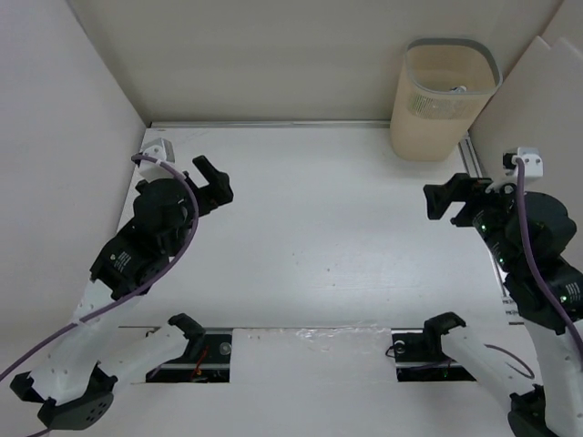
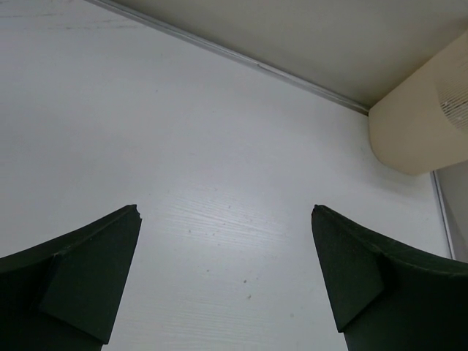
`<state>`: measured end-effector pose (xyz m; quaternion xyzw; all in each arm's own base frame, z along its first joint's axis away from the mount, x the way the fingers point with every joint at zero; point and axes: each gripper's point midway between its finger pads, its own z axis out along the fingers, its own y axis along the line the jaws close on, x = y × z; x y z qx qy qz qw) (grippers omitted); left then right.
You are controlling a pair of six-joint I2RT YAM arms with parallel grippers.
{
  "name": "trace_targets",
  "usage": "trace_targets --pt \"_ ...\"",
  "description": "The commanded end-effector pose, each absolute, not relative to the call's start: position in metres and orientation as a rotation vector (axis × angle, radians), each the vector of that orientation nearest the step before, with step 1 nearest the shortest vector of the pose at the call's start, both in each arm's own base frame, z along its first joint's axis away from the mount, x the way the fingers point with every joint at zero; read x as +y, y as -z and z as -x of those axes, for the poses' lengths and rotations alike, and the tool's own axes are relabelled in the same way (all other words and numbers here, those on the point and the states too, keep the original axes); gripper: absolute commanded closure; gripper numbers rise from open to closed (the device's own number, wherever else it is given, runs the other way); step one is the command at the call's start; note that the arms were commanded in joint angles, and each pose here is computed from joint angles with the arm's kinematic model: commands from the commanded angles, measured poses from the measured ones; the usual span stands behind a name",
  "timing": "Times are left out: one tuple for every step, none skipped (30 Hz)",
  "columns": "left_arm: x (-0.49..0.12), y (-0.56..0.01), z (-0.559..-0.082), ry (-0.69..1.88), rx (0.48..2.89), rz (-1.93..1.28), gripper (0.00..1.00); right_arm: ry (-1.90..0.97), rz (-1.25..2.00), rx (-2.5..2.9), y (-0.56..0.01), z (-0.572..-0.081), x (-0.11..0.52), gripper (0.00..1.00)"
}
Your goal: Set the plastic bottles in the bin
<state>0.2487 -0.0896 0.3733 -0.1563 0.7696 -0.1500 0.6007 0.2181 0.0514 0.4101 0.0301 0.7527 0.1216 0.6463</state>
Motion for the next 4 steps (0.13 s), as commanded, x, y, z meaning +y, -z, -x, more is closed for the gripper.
trace_targets --pt "-0.0828 -0.3667 -0.2443 0.322 1.779 0.355 0.00 -0.239 -0.045 1.752 -0.3921 -0.2151 0.0492 0.00" --pt "-0.0828 -0.3666 -0.2443 0.322 1.779 0.355 0.00 -0.236 -0.044 1.764 -0.3873 -0.2163 0.0496 0.00" --pt "-0.0818 -0.3650 -0.2429 0.322 1.779 0.355 0.00 -0.236 -0.044 1.764 -0.3872 -0.2163 0.0496 0.00" --pt "-0.0817 -0.3650 -0.2429 0.322 1.779 0.355 0.00 -0.239 -0.045 1.752 -0.3901 -0.2173 0.0500 0.00"
